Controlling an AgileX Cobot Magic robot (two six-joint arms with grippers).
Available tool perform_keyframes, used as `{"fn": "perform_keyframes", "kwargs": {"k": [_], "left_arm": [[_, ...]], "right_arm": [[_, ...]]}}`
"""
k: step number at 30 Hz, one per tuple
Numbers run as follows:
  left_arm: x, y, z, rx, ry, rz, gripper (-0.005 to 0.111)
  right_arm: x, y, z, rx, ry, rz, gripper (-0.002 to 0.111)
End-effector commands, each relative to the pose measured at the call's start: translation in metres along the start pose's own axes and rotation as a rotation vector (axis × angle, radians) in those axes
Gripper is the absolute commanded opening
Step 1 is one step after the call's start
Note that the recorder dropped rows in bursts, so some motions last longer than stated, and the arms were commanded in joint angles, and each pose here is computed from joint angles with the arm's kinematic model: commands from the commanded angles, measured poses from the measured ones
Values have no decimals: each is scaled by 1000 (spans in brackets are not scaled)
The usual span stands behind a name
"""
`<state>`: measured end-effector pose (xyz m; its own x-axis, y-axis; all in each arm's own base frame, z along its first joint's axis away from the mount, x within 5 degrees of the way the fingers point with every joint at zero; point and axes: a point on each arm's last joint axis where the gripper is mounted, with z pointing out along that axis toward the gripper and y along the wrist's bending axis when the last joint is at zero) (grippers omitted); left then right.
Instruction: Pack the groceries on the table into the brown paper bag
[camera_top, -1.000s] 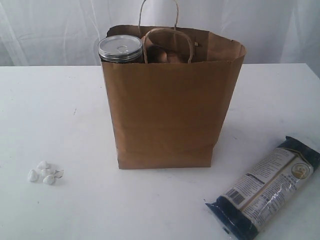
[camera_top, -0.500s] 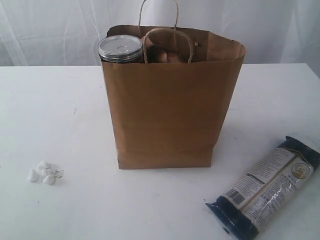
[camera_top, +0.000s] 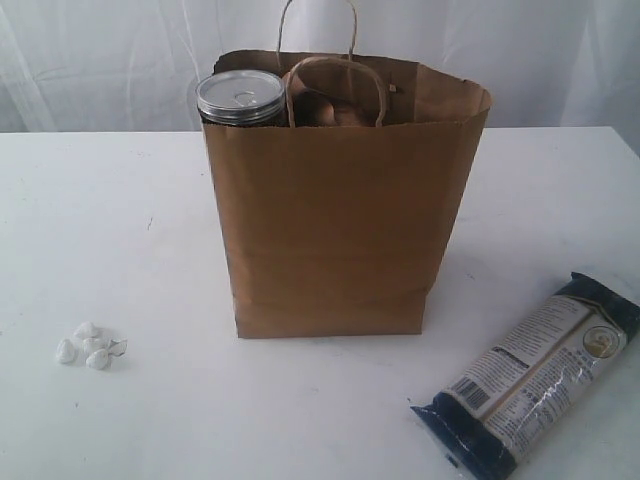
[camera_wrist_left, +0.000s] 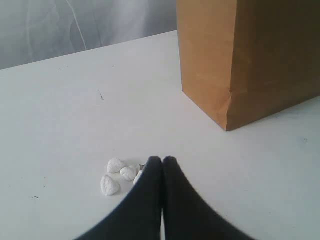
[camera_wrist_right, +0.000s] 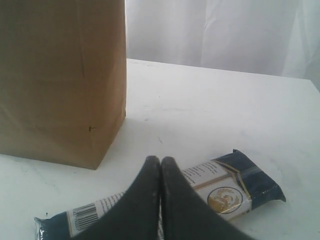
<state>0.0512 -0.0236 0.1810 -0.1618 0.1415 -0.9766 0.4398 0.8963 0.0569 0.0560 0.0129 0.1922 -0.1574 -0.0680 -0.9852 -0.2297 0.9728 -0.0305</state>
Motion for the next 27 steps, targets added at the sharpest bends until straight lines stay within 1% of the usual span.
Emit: {"fn": "perform_keyframes", "kwargs": {"k": [1,17,20,21,23,24,27], "left_arm": [[1,0,0,4,3,-2,0],[1,0,0,4,1,-2,0],[-1,0,0,5,-24,-2,0],[-4,-1,0,8,-53,-18,0],[-11,-1,-1,23,-128,-132,0],[-14,-1,-1,40,-166,-265,0],[-25,-1,-4,84,-286,-505,0]], "right_arm": [[1,0,0,7,-1,14,0],[1,0,0,7,-1,18,0],[1,0,0,7,-1,18,0],[1,0,0,7,-1,18,0],[1,0,0,7,-1,18,0],[1,0,0,7,-1,18,0],[1,0,0,7,-1,18,0]]}}
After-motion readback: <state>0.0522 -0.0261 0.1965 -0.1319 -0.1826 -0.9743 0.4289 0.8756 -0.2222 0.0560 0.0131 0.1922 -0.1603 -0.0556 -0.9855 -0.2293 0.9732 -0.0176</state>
